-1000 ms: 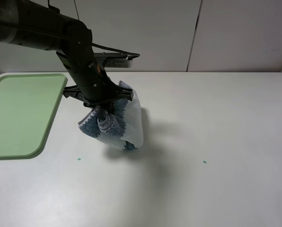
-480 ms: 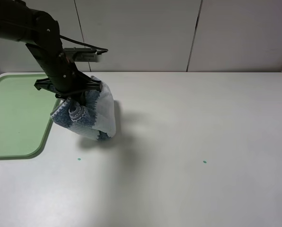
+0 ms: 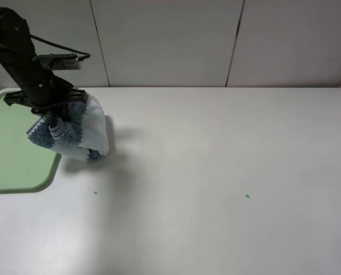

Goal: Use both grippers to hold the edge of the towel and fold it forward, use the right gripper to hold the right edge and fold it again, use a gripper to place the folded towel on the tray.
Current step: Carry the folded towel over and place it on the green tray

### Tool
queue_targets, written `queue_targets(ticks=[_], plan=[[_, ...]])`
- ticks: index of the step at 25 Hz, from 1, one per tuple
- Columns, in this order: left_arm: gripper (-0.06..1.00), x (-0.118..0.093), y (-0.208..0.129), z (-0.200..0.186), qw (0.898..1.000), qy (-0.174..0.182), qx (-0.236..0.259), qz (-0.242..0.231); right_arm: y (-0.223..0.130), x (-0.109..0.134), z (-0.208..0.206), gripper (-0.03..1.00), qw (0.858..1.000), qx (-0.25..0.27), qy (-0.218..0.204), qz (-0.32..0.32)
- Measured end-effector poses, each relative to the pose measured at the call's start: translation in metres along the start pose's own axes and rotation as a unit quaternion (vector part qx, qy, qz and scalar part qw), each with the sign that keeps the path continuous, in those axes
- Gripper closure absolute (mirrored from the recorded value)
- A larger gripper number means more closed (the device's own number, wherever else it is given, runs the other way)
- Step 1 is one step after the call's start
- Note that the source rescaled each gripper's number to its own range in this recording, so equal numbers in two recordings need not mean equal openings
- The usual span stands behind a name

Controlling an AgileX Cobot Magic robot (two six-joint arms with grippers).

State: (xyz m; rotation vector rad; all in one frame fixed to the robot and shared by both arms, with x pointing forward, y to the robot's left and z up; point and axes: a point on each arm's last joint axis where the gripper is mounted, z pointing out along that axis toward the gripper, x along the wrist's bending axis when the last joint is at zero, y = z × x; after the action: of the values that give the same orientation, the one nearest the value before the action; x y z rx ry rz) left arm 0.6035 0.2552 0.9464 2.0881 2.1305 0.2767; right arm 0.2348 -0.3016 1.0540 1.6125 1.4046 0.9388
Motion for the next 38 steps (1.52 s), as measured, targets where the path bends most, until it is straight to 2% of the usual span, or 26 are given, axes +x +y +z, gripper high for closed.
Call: queue_targets(ticks=[9,17,23,27,29,32,35,38], plan=[[0.75,0.053,0.003,0.003,0.999,0.042,0.001,-0.033,0.0,0.0,0.0,-0.03,1.0,0.0,0.0,0.0],[0.75,0.086,0.001,0.016,0.996,0.075,0.01,-0.042,0.0,0.0,0.0,-0.03,1.0,0.0,0.0,0.0],[0.74,0.107,-0.007,0.022,0.994,0.085,0.015,-0.06,0.0,0.0,0.0,-0.03,1.0,0.0,0.0,0.0],[0.54,0.114,-0.01,0.025,0.994,0.085,0.01,-0.066,0.0,0.0,0.0,-0.03,1.0,0.0,0.0,0.0],[0.38,0.115,-0.01,0.025,0.994,0.086,0.006,-0.066,0.0,0.0,0.0,-0.03,1.0,0.0,0.0,0.0],[0.08,0.115,-0.009,0.025,0.994,0.085,0.001,-0.066,0.0,0.0,0.0,-0.03,1.0,0.0,0.0,0.0],[-0.02,0.115,-0.009,0.025,0.994,0.085,0.002,-0.065,0.0,0.0,0.0,-0.03,1.0,0.0,0.0,0.0],[-0.04,0.115,-0.009,0.025,0.994,0.085,0.002,-0.064,0.0,0.0,0.0,-0.03,1.0,0.0,0.0,0.0]])
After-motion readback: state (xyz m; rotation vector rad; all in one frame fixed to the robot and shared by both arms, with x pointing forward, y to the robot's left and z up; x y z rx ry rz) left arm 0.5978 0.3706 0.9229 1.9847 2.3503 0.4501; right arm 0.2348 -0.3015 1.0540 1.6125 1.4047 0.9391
